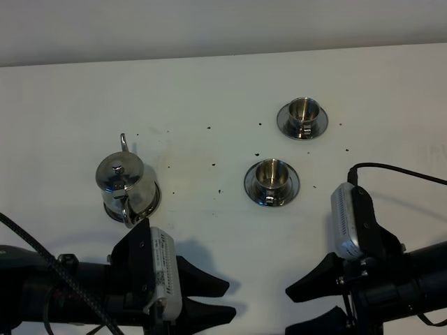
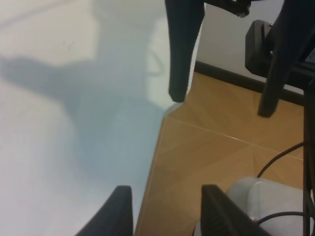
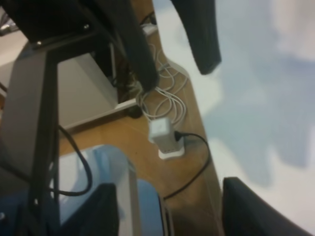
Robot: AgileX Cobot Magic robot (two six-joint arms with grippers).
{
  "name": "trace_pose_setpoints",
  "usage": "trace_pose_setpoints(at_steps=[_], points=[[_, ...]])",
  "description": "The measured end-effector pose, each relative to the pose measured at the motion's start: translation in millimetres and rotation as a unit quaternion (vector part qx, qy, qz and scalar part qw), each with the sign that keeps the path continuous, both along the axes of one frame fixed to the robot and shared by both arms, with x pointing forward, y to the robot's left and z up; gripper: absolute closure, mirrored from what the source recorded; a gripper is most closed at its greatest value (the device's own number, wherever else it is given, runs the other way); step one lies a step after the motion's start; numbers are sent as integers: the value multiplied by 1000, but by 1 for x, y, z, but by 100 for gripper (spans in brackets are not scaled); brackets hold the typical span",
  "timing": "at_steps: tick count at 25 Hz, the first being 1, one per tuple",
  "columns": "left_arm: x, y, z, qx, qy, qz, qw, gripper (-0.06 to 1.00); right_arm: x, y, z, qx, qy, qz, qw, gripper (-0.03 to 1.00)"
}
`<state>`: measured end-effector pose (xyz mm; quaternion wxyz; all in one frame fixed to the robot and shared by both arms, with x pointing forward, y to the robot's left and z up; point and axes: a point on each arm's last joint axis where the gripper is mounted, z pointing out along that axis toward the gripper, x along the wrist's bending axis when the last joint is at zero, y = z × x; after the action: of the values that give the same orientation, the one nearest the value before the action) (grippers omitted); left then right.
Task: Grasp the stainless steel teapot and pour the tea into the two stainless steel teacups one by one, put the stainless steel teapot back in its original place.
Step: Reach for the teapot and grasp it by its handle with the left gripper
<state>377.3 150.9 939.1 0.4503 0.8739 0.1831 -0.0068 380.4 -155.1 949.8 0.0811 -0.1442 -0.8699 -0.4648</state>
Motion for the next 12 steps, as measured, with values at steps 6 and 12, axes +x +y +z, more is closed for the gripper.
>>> trace_pose_setpoints(at_steps=[6,12], points=[[8,10,22,15,-66,67,995,58,8,-5,-6,-42,-11,-48,998,51],[15,32,60,-3,-114,223,968,58,34,-6,12,-63,-51,-142,987,51]])
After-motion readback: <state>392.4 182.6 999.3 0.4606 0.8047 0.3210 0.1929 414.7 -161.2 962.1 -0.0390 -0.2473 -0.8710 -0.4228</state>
